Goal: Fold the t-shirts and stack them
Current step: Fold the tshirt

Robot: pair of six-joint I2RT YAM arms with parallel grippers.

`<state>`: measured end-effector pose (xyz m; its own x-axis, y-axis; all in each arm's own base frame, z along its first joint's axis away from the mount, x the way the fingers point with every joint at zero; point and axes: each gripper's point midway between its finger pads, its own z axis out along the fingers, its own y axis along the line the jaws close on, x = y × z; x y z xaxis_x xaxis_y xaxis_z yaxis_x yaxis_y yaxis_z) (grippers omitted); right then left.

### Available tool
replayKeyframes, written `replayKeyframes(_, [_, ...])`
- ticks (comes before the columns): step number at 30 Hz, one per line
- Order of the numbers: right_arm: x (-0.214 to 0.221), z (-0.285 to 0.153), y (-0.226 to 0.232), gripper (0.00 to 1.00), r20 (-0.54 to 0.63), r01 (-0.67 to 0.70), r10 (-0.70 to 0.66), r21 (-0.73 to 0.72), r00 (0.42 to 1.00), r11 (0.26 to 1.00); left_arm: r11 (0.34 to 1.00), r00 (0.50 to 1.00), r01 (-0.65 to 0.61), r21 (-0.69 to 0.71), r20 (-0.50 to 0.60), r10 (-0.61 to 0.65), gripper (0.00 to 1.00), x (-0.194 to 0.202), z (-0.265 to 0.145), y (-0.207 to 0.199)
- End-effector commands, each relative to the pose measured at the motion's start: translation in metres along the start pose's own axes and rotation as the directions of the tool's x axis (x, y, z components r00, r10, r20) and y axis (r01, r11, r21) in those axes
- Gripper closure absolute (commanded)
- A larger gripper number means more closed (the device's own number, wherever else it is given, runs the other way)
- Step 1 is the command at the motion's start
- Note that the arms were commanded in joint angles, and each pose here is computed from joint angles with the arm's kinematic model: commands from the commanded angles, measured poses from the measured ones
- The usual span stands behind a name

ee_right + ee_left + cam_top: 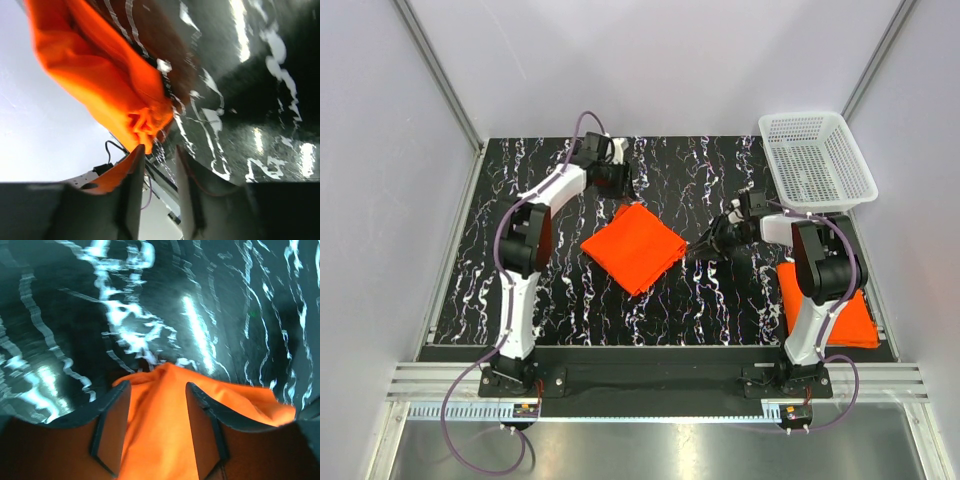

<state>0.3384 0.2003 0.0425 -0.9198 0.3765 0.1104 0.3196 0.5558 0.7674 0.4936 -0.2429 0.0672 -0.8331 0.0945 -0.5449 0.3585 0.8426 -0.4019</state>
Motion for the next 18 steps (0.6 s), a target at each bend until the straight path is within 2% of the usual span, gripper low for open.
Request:
replayKeyframes(1, [0.006,0.002,0.011,0.64,0.022,0.013,-0.013,-0.006,1.0,1.0,0.993,0.987,0.094,-0.068,0.136,-0.084,0.48,-0.039,-0.044,0.004])
replayKeyframes(2, [0.006,0.006,0.009,0.74,0.026,0.015,-0.015,0.007,1.0,1.0,0.986,0.982,0.123,-0.113,0.159,-0.104,0.48,-0.038,-0.056,0.008])
replayKeyframes(4, [0.007,0.016,0.006,0.87,0.009,0.004,-0.005,0.026,1.0,1.0,0.975,0.974,0.168,-0.149,0.179,-0.14,0.48,-0.035,-0.071,0.016])
replayKeyframes(6, [0.009,0.024,0.006,0.94,0.011,0.004,-0.004,0.048,1.0,0.999,0.954,0.963,0.226,-0.197,0.191,-0.189,0.48,-0.023,-0.085,0.025])
replayKeyframes(7, [0.005,0.027,0.006,0.94,0.03,-0.008,0.006,0.062,1.0,0.998,0.946,0.957,0.249,-0.209,0.202,-0.208,0.48,-0.022,-0.095,0.032])
replayKeyframes(10, [-0.007,0.031,0.012,0.95,0.067,-0.013,0.008,0.073,0.998,0.997,0.915,0.948,0.311,-0.256,0.144,-0.283,0.48,0.01,-0.097,0.059])
replayKeyframes(14, [-0.043,0.035,0.021,0.94,0.14,0.05,-0.064,0.102,0.988,0.994,0.873,0.922,0.383,-0.302,0.074,-0.379,0.51,0.054,-0.106,0.083])
replayKeyframes(18, [-0.082,0.042,0.034,0.93,0.143,0.112,-0.126,0.101,0.982,0.989,0.903,0.936,0.352,-0.246,0.094,-0.34,0.47,0.053,-0.122,0.072])
